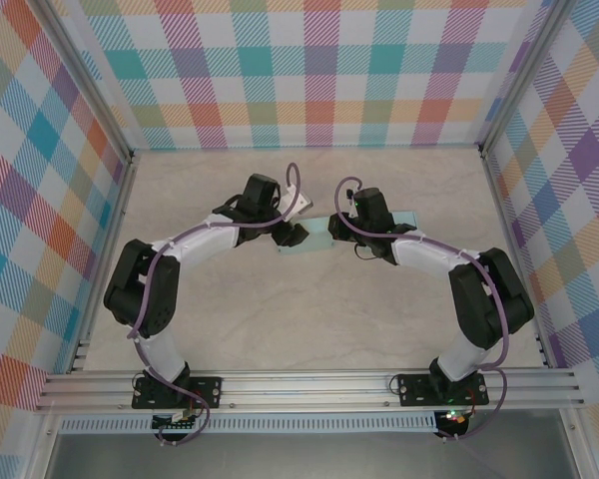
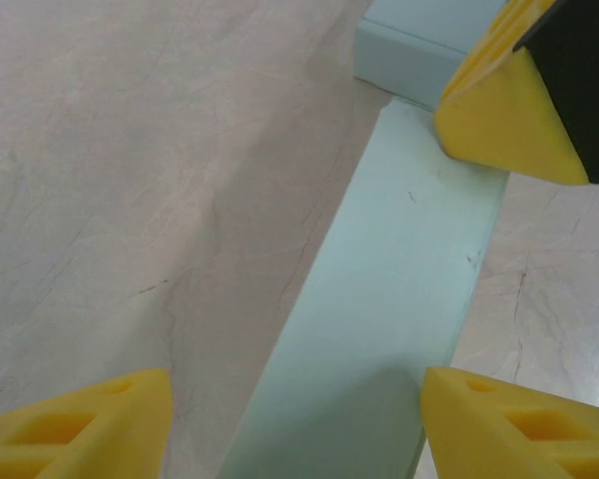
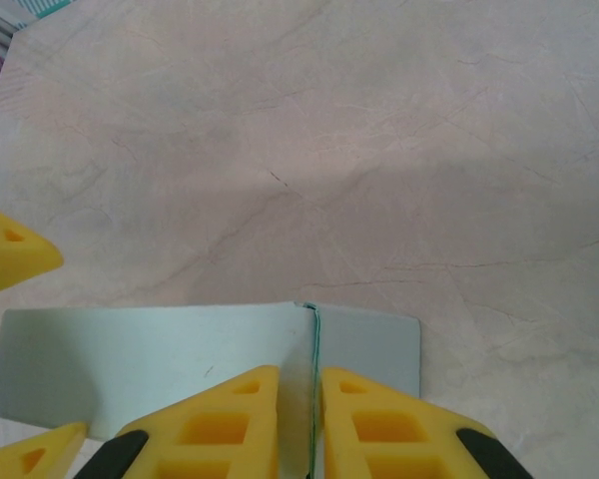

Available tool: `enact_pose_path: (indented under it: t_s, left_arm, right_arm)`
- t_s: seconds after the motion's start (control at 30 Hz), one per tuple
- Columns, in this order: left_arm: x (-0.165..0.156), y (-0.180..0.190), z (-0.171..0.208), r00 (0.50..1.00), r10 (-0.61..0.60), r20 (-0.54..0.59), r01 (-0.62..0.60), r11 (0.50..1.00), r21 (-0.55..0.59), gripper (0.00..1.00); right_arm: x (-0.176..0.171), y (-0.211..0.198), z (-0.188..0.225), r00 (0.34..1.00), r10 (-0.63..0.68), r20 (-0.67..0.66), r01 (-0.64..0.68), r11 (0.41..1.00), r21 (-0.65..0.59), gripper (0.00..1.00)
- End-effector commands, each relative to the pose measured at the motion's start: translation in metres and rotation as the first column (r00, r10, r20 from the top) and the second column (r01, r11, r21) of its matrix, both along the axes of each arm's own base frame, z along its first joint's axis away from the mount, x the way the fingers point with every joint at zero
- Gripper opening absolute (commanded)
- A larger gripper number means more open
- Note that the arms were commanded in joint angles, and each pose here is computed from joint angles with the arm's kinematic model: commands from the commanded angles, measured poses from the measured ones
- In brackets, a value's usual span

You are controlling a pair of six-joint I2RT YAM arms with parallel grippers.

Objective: Fold the paper box

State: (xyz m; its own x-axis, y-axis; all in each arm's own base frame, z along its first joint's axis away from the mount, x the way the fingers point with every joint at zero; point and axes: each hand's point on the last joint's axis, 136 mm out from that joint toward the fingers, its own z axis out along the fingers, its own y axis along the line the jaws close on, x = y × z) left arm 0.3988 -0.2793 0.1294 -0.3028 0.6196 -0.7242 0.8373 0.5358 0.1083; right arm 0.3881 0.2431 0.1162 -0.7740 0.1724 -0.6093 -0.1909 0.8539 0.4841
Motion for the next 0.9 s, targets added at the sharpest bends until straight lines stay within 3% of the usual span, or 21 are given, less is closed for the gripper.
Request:
enact_pose_path:
  t_s: [0.0,0.27,0.47,0.73,0.87]
  left_arm:
    - [-0.013,-0.007,-0.01,0.995,-0.088,-0.035,0.09,0.994,0.061,0.66]
    - [-0.023,-0.006,-0.029,0.987,-0.135,-0.087,0.146,0.979,0.144,0.64]
    - [-0.023,-0.011,-0.016,0.983,-0.165,-0.082,0.173,0.98,0.101,0.65]
    - [-0.026,-0.022,0.022,0.968,-0.234,-0.091,0.231,0.972,-0.045,0.68]
    - [-0.019,-0.017,0.02,0.974,-0.214,-0.07,0.215,0.977,-0.002,0.68]
  right_arm:
    - [-0.034,-0.021,-0.048,0.983,0.008,-0.182,-0.033,0.99,-0.137,0.17]
    - [-0.032,-0.019,-0.043,0.985,0.015,-0.174,-0.039,0.99,-0.137,0.18]
    - [-0.028,-0.018,-0.042,0.985,0.017,-0.174,-0.044,0.987,-0.152,0.18]
    - [-0.024,-0.017,-0.043,0.985,0.017,-0.173,-0.044,0.987,-0.154,0.18]
    - [-0.023,-0.016,-0.042,0.985,0.02,-0.173,-0.047,0.987,-0.153,0.18]
